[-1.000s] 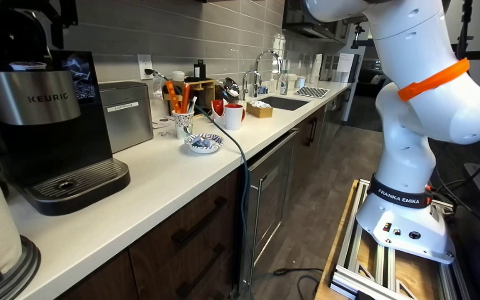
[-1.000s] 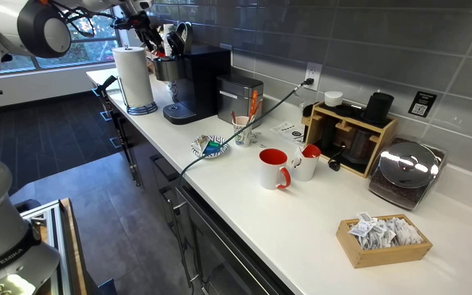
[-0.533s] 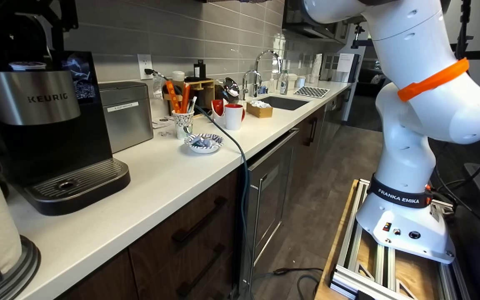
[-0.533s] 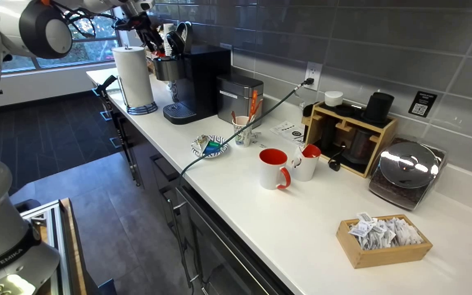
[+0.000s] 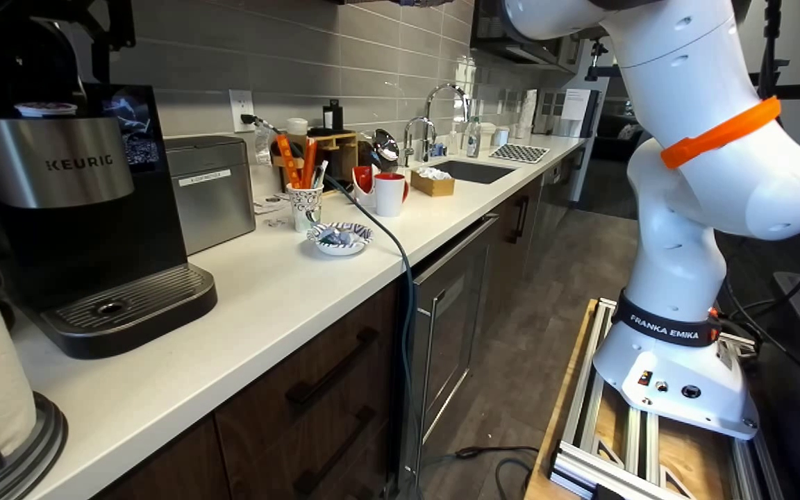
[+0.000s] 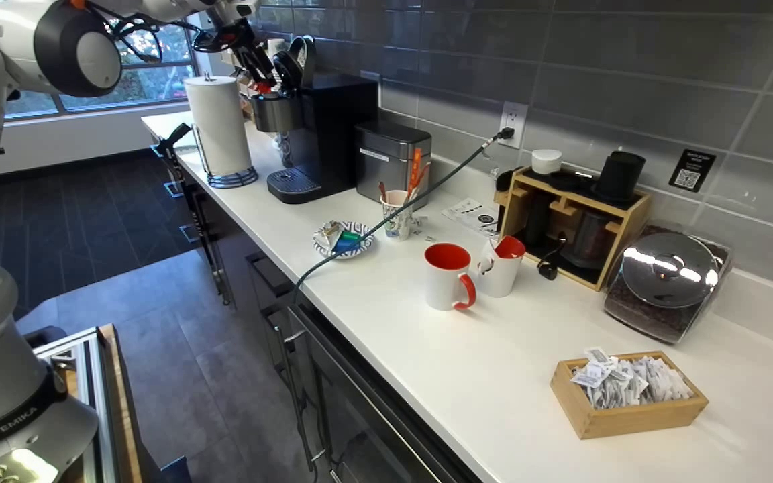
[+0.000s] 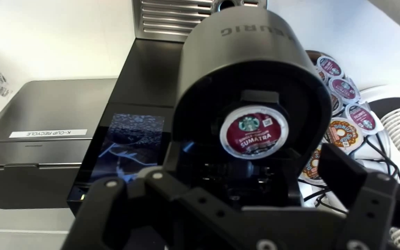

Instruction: Move the coffee pod, which is in the machine, to the table

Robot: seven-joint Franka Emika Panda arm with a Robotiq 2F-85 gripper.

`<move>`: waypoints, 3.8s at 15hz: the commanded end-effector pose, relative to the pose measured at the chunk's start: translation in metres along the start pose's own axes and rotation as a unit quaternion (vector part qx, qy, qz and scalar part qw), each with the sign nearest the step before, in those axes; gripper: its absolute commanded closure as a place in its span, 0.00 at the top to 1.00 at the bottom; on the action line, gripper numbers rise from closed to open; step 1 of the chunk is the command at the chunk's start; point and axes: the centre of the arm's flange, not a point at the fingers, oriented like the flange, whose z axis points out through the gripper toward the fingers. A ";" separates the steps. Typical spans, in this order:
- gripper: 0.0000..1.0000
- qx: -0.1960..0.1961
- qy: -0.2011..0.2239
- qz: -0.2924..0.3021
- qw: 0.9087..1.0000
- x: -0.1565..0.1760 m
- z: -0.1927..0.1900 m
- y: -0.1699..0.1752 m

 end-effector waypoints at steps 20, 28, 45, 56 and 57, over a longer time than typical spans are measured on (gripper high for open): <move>1.00 -0.005 -0.003 0.022 1.000 -0.011 0.030 -0.014; 0.47 -0.001 0.002 0.030 1.000 -0.009 0.033 -0.015; 0.29 0.008 0.056 0.038 0.998 -0.016 -0.030 -0.007; 0.29 -0.061 -0.018 0.069 0.996 -0.033 -0.076 0.084; 0.29 -0.059 -0.036 0.068 0.995 -0.038 -0.073 0.093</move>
